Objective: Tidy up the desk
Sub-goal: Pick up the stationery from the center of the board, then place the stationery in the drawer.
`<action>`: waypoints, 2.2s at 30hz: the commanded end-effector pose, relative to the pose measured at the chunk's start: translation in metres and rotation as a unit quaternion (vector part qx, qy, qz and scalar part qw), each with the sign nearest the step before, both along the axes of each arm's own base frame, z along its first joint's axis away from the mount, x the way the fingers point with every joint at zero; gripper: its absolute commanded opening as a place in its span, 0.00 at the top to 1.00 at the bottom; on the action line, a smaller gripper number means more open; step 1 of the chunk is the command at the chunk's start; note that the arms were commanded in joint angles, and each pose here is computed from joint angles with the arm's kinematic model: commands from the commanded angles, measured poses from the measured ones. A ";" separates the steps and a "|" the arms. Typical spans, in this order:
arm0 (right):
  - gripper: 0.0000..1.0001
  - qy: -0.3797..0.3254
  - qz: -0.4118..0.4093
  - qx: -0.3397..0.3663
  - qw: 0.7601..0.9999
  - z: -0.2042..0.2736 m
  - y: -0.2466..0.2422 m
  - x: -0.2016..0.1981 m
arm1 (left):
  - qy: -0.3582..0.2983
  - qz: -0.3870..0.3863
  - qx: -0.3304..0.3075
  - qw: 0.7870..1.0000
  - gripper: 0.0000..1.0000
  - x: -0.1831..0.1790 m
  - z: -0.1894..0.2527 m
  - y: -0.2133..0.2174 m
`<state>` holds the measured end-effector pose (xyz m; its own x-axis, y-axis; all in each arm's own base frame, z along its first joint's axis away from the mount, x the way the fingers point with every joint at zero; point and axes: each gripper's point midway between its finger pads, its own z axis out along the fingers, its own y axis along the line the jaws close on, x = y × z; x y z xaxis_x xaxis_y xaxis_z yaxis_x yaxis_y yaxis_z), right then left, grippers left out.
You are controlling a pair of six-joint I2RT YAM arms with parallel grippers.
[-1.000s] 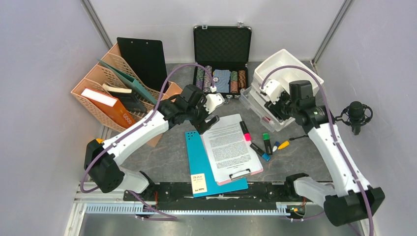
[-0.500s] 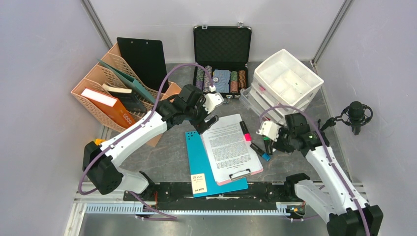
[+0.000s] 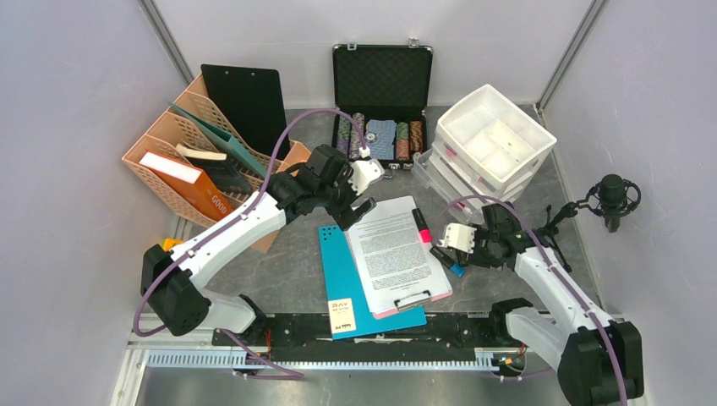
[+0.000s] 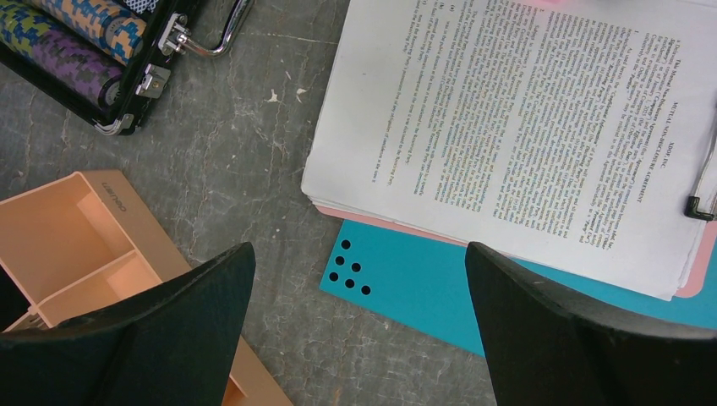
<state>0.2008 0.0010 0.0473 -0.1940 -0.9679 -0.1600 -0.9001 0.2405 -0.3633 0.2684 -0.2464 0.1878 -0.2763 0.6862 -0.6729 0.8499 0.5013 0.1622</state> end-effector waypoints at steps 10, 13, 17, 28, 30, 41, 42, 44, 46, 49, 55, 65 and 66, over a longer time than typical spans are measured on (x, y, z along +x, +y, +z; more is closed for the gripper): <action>0.44 -0.005 0.057 -0.006 0.998 -0.011 -0.008 0.027 | -0.003 0.000 -0.023 1.000 0.00 0.001 0.009 -0.006; 0.45 0.007 0.068 0.001 0.998 -0.015 -0.007 0.025 | -0.002 0.001 -0.023 1.000 0.00 0.002 0.009 -0.007; 0.47 0.032 0.086 0.007 0.996 -0.025 -0.004 0.018 | -0.003 0.002 -0.022 1.000 0.00 0.002 0.009 -0.007; 0.77 0.101 0.090 0.016 0.991 -0.036 -0.005 -0.007 | -0.008 0.002 -0.024 1.000 0.00 0.000 0.013 -0.004; 0.83 0.104 0.090 0.018 0.990 -0.030 -0.005 -0.011 | -0.009 0.001 -0.024 1.000 0.00 0.000 0.013 -0.004; 0.97 0.049 0.087 0.119 0.988 0.063 0.031 0.000 | -0.019 0.000 -0.025 1.000 0.00 0.001 0.017 -0.002; 0.96 0.041 0.079 0.138 0.986 0.077 0.037 0.007 | -0.018 0.001 -0.025 1.000 0.00 0.001 0.017 -0.003; 0.96 0.025 0.058 0.170 0.983 0.101 0.046 0.020 | -0.016 0.001 -0.027 1.000 0.00 0.001 0.017 -0.003; 0.97 0.009 0.038 0.195 0.980 0.120 0.053 0.035 | -0.016 0.001 -0.028 0.999 0.00 0.000 0.017 -0.004; 0.97 -0.016 0.021 0.222 0.975 0.142 0.061 0.057 | -0.017 0.001 -0.029 0.999 0.00 0.000 0.018 -0.004; 0.96 -0.039 -0.009 0.237 0.971 0.152 0.076 0.095 | -0.017 0.001 -0.032 0.999 0.00 0.000 0.019 -0.004; 0.90 -0.072 -0.078 0.221 0.969 0.134 0.087 0.145 | -0.021 0.000 -0.037 0.999 0.00 -0.003 0.024 -0.002; 0.86 -0.072 -0.083 0.221 0.969 0.132 0.087 0.147 | -0.021 0.001 -0.037 0.999 0.00 -0.003 0.024 -0.001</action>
<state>0.3179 0.0906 0.1608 -0.2561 -0.7945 -0.5506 -0.8638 0.4438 -0.2385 0.2670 -0.2451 0.1938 -0.2671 0.6779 -0.6849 0.8475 0.5035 0.1678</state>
